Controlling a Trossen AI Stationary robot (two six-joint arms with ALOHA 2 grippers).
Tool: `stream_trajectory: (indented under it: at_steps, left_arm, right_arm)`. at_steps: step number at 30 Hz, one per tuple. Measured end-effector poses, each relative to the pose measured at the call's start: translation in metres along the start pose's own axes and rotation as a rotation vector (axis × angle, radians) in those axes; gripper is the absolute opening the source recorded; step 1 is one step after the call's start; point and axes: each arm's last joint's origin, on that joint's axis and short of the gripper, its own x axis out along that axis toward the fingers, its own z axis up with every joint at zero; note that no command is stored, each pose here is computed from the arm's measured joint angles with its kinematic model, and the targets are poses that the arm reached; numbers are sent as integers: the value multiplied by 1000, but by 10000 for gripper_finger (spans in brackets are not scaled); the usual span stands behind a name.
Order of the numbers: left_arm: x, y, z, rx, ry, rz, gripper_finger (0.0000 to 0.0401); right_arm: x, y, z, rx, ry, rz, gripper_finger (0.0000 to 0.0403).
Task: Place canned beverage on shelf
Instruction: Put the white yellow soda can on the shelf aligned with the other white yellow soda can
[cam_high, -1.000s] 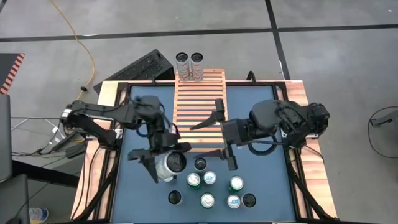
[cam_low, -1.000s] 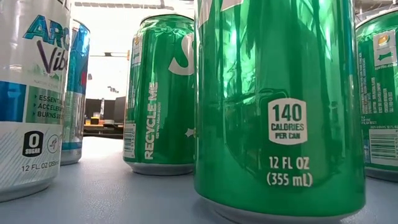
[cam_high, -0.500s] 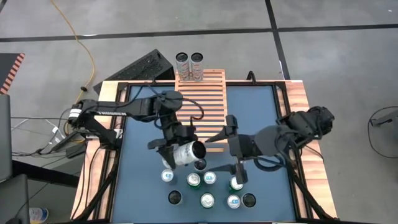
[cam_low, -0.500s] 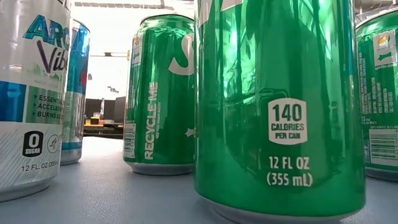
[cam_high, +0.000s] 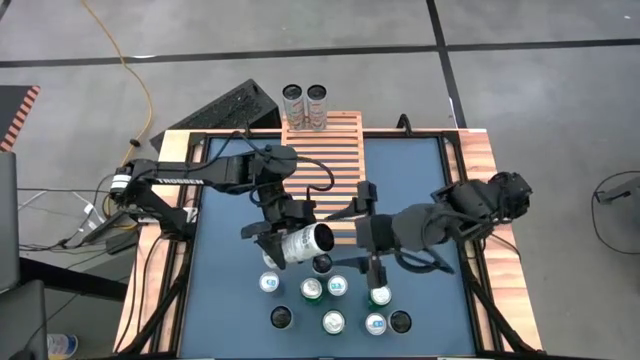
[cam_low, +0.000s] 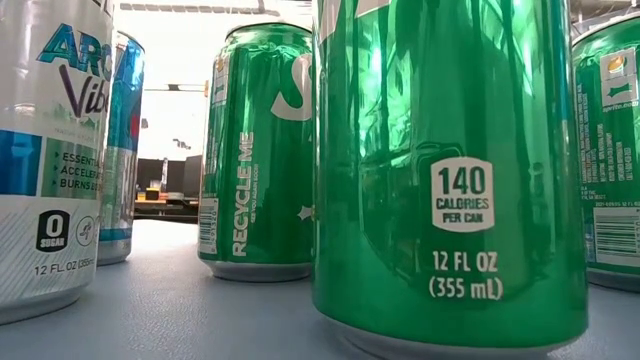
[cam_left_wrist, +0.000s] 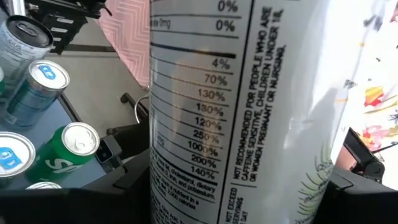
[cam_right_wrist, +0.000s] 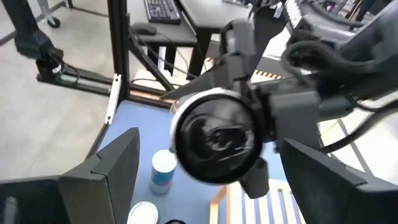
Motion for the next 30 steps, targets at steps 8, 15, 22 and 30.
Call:
stream_trajectory:
  at_steps: [8, 15, 22, 30]
  left_arm:
    - [0, 1, -2, 7, 4, 13, 248]
    - [0, 2, -2, 7, -4, 27, 248]
    - [0, 2, -2, 2, -5, 28, 248]
    - [0, 2, -2, -15, -2, 29, 248]
  right_arm:
    - [4, -9, 1, 20, -8, 30, 337]
    - [21, -9, -3, -16, 21, 58, 337]
    - [31, -11, -3, -52, 15, 63, 334]
    - [24, -11, 0, -32, -11, 75, 301]
